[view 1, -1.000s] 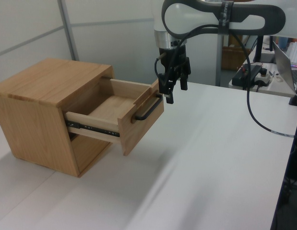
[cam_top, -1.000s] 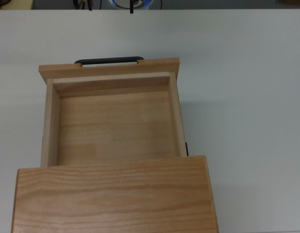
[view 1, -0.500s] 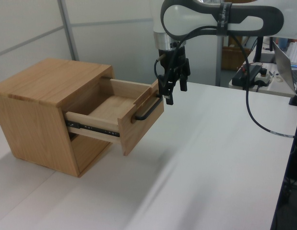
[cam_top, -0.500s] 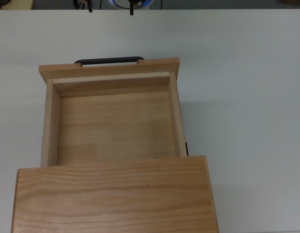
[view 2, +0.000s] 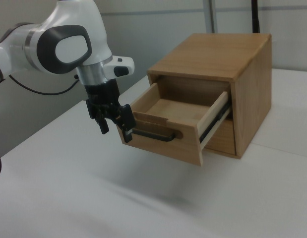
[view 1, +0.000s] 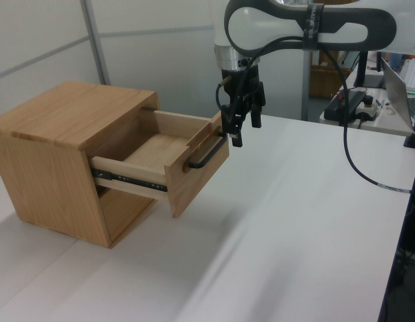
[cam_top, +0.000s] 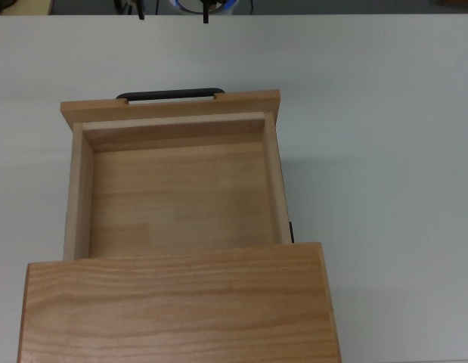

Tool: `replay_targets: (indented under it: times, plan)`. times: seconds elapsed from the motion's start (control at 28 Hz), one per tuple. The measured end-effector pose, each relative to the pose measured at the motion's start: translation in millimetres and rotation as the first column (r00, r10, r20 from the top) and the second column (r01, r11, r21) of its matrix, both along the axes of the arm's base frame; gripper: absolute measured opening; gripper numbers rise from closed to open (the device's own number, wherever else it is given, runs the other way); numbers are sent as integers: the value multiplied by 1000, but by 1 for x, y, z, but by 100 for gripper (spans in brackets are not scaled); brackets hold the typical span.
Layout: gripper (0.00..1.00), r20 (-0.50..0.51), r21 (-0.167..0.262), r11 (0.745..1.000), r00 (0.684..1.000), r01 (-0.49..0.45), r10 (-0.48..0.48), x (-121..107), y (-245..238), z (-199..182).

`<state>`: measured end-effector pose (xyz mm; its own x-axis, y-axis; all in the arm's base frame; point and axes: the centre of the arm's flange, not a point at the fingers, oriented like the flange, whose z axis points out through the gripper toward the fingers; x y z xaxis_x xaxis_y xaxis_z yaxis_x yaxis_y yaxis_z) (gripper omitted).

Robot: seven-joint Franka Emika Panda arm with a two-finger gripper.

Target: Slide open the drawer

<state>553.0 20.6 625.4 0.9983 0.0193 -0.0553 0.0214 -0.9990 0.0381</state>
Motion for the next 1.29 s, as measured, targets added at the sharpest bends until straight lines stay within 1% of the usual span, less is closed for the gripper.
replay_targets:
  times: [0.64, 1.04, 1.29]
  plan:
    - [100, -1, 0, 1000, 1000, -7, 7, 0, 3, 0]
    - [100, -8, 2, 999, 999, -36, 36, 2, 3, -4]
    - [100, -15, 2, 999, 999, -39, 39, 4, 3, -8]
